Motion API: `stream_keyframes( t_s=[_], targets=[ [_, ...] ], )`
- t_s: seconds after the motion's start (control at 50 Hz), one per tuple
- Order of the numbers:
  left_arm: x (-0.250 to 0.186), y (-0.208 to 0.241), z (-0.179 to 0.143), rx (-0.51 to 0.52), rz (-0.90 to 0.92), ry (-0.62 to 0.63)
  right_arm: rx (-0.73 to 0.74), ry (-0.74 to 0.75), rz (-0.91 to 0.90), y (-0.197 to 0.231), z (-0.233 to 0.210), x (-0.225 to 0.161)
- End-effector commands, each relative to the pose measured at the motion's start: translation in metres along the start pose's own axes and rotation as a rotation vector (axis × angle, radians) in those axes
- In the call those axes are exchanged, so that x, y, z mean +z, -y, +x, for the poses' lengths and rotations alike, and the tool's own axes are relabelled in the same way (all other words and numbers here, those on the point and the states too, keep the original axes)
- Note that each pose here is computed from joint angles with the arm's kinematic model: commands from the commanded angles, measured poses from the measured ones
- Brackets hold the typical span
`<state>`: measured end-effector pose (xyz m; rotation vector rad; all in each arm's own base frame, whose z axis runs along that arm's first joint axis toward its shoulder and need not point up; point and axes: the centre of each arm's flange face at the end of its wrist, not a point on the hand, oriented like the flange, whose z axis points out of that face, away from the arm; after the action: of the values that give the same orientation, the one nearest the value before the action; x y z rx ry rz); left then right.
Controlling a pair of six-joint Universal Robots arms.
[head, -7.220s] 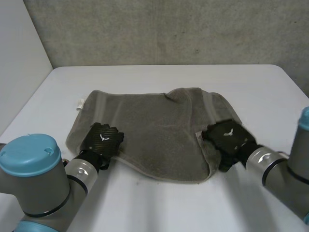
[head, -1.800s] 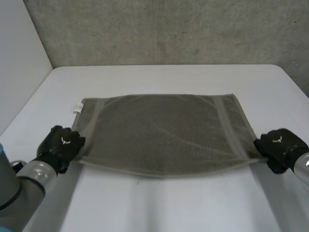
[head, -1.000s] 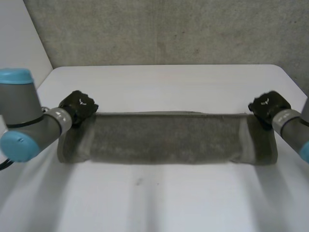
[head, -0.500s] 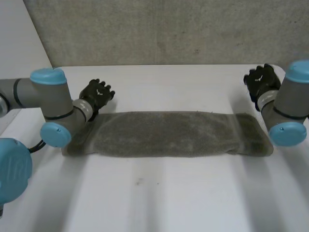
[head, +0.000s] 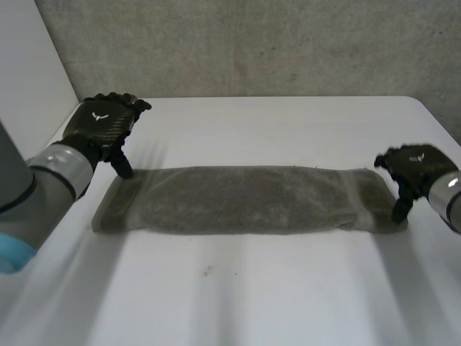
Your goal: Fold the towel.
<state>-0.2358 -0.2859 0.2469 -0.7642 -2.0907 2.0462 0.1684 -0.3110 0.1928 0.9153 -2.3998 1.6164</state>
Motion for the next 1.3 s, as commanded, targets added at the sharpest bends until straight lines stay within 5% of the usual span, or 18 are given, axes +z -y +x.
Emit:
stream_keyframes(
  t_s=[0.02, 0.42, 0.62, 0.76, 0.88, 0.98, 1.1, 1.22, 1.3],
  targets=[
    [-0.013, -0.016, 0.005, -0.108, 0.038, 0.016, 0.029, 0.022, -0.014, -0.03, 0.003, 0.008],
    [-0.016, -0.029, 0.009, -0.121, 0.01, 0.01, 0.003, -0.068, 0.01, -0.067, 0.025, 0.053],
    [-0.016, -0.028, 0.008, -0.12, 0.014, 0.012, -0.366, -0.352, -0.096, -0.073, 0.104, 0.053],
    [-0.016, -0.028, 0.009, -0.12, 0.013, 0.011, -0.436, -0.418, 0.017, -0.039, 0.105, 0.057],
    [-0.017, -0.028, 0.008, -0.119, 0.013, 0.012, -0.452, -0.346, 0.317, 0.041, 0.033, 0.037],
    [-0.018, -0.028, 0.008, -0.119, 0.013, 0.014, -0.549, -0.094, 0.617, 0.085, -0.102, 0.012],
    [-0.018, -0.029, 0.008, -0.119, 0.01, 0.013, -0.626, 0.25, 0.748, 0.063, -0.22, -0.009],
    [-0.017, -0.031, 0.01, -0.12, 0.003, 0.008, -0.675, 0.514, 0.79, 0.022, -0.282, -0.023],
    [-0.017, -0.032, 0.01, -0.121, 0.0, 0.008, -0.673, 0.544, 0.793, 0.017, -0.289, -0.024]
  ],
)
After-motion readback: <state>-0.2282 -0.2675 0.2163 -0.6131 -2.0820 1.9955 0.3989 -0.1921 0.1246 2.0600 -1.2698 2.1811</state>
